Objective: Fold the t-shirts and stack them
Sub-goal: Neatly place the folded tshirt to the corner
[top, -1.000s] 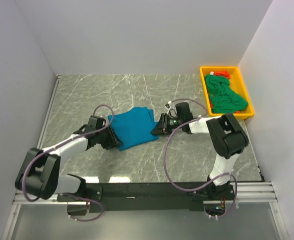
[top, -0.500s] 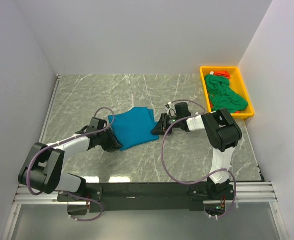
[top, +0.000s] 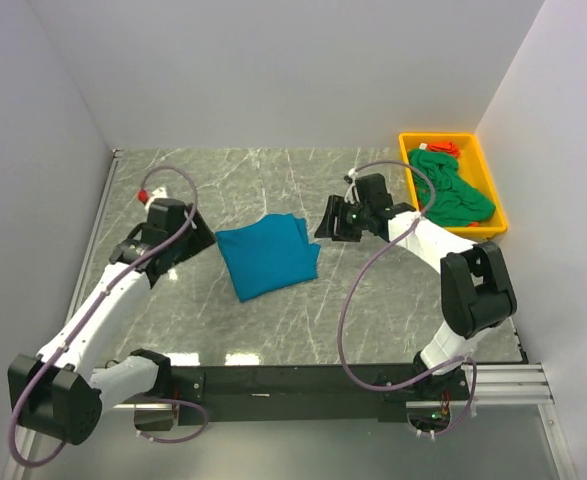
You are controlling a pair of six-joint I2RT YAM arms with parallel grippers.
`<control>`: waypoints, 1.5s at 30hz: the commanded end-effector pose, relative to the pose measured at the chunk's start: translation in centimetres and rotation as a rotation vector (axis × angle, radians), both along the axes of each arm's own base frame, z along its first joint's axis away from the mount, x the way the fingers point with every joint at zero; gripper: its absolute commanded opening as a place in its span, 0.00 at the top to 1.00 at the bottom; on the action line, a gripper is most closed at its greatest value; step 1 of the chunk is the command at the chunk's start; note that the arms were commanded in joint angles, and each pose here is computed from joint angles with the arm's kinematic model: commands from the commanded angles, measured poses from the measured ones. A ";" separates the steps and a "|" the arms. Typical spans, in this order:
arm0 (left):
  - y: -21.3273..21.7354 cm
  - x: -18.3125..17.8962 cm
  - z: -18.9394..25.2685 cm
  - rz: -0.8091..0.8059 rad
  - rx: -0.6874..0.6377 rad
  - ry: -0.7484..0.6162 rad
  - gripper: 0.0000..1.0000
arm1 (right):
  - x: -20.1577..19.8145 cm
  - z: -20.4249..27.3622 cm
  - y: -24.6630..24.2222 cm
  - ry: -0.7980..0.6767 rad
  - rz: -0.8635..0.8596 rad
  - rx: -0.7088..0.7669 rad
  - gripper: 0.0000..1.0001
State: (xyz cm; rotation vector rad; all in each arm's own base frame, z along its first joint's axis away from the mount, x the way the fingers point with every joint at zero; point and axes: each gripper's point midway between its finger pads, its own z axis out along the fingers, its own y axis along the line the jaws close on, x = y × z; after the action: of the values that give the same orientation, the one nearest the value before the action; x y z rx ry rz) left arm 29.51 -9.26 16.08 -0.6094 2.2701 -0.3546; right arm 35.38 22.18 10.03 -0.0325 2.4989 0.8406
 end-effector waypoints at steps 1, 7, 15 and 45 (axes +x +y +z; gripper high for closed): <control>4.9 0.6 2.1 0.098 0.204 -0.039 0.20 | -0.2 -1.4 -1.9 0.007 -0.029 -0.246 0.34; 8.0 3.0 4.4 0.164 0.305 -0.097 0.16 | 0.5 -2.7 0.4 -0.004 0.016 -0.365 0.19; 8.1 3.6 0.3 0.122 0.322 -0.015 0.17 | 1.5 -5.7 3.4 0.027 0.073 -0.436 0.15; 8.5 3.0 1.8 0.116 0.254 -0.069 0.18 | -7.2 -6.3 -11.7 0.136 0.031 -0.906 1.00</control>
State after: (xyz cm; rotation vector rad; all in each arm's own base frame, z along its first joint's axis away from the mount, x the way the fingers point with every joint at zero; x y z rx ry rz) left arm 32.26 -0.44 16.43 -0.6006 2.2034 0.0281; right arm 29.68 15.93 2.20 -0.3488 2.7913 -0.1030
